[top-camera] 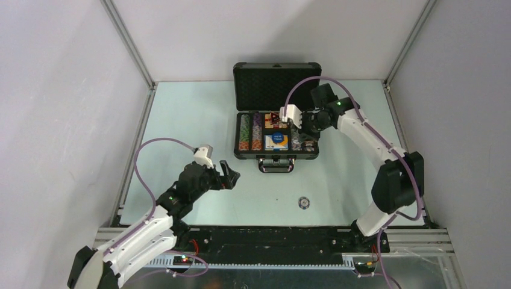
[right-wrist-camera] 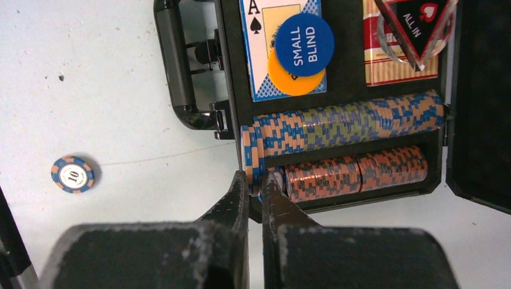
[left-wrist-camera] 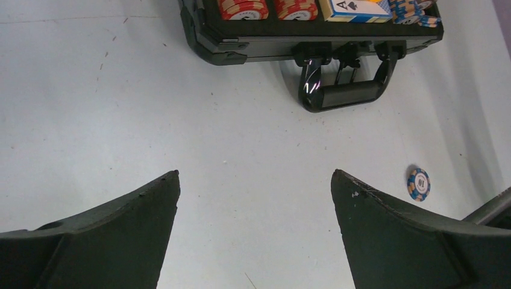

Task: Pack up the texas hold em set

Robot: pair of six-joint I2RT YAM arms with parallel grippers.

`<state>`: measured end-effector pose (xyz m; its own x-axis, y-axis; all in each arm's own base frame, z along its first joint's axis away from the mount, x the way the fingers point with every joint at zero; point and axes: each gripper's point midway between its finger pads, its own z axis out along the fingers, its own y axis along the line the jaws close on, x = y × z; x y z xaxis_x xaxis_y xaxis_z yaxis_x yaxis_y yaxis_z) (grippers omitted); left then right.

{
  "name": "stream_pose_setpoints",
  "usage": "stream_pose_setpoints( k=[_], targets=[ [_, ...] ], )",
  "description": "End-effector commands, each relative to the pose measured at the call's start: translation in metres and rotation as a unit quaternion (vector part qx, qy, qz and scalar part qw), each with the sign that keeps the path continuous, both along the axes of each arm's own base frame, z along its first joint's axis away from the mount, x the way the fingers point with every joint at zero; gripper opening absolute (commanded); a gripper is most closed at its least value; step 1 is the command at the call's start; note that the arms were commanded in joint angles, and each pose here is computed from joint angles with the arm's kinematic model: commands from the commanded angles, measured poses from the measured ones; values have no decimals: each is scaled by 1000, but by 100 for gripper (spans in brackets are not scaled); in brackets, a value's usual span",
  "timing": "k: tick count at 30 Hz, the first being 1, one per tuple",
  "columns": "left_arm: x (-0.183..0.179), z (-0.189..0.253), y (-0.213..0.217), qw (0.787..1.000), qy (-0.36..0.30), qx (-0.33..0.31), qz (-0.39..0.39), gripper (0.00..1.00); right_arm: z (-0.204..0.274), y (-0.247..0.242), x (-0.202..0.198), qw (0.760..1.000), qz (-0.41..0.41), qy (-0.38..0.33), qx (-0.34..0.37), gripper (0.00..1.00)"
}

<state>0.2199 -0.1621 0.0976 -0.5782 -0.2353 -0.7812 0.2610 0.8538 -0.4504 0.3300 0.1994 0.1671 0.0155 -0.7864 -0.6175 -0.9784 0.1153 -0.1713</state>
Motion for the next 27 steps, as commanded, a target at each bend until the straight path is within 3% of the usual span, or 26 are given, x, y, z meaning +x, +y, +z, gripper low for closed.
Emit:
stream_pose_setpoints(
  k=[1, 27],
  targets=[
    [7, 0, 9, 1000, -11, 21, 20, 100, -4, -3, 0, 999, 32, 27, -31, 0],
    [8, -3, 12, 999, -5, 27, 28, 100, -47, 1, 21, 997, 29, 28, -65, 0]
  ],
)
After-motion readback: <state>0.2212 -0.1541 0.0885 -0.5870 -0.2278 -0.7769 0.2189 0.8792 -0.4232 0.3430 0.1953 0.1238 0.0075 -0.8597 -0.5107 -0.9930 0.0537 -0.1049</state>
